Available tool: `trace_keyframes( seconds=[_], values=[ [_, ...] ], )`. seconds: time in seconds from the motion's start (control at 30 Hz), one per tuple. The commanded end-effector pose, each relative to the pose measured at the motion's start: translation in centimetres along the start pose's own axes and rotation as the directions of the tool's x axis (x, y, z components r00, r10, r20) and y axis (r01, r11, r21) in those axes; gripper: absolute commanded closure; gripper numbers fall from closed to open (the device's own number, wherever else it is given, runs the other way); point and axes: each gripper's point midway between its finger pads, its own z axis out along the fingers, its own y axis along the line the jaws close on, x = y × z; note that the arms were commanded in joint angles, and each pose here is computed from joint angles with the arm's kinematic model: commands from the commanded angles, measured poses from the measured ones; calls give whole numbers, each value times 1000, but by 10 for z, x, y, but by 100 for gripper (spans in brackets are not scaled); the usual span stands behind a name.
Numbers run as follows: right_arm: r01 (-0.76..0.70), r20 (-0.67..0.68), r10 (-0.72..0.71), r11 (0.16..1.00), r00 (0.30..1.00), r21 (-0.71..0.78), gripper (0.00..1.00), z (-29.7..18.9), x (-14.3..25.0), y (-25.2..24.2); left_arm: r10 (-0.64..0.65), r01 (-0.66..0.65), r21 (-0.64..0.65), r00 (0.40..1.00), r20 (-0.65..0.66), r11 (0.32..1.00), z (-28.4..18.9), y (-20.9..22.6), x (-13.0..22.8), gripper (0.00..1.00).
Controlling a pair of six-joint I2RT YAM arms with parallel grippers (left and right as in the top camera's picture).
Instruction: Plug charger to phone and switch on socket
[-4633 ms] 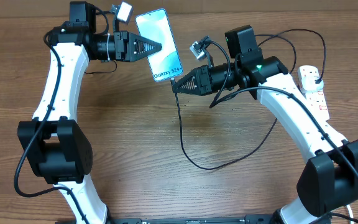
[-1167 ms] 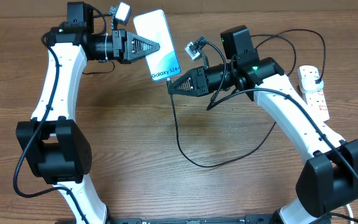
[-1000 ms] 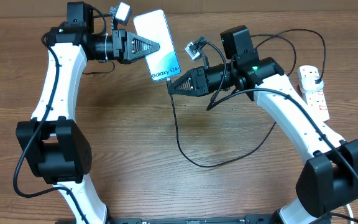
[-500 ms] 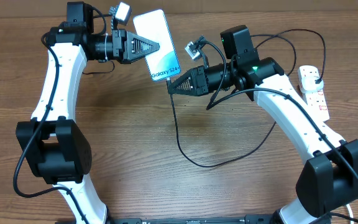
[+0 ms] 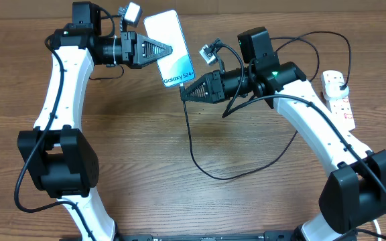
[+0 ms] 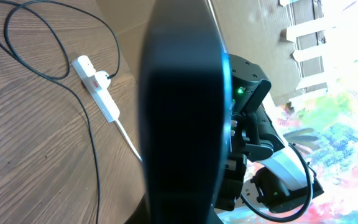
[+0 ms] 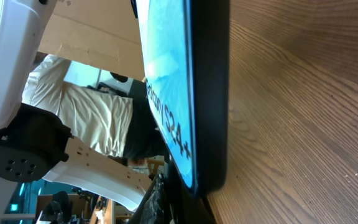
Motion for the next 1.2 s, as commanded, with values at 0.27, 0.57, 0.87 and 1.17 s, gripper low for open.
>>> trace_keyframes(
  seconds=[0.27, 0.57, 0.87, 1.17],
  values=[
    [-2, 0, 2, 999, 1000, -44, 96, -1, -4, 4, 16, -14, 56, 1000, -23, 998, 10, -16, 2, 96],
    [-1, 0, 1, 999, 1000, -45, 96, -1, -4, 4, 15, -13, 57, 1000, -24, 998, 11, -16, 3, 96],
    [-23, 3, 24, 998, 1000, -51, 96, -4, -5, 4, -7, 8, 56, 1000, -25, 998, 11, -16, 4, 96],
    [-23, -12, 22, 996, 1000, -87, 96, -5, -3, 10, -7, 8, 56, 1000, -25, 998, 11, -16, 4, 96]
  ],
)
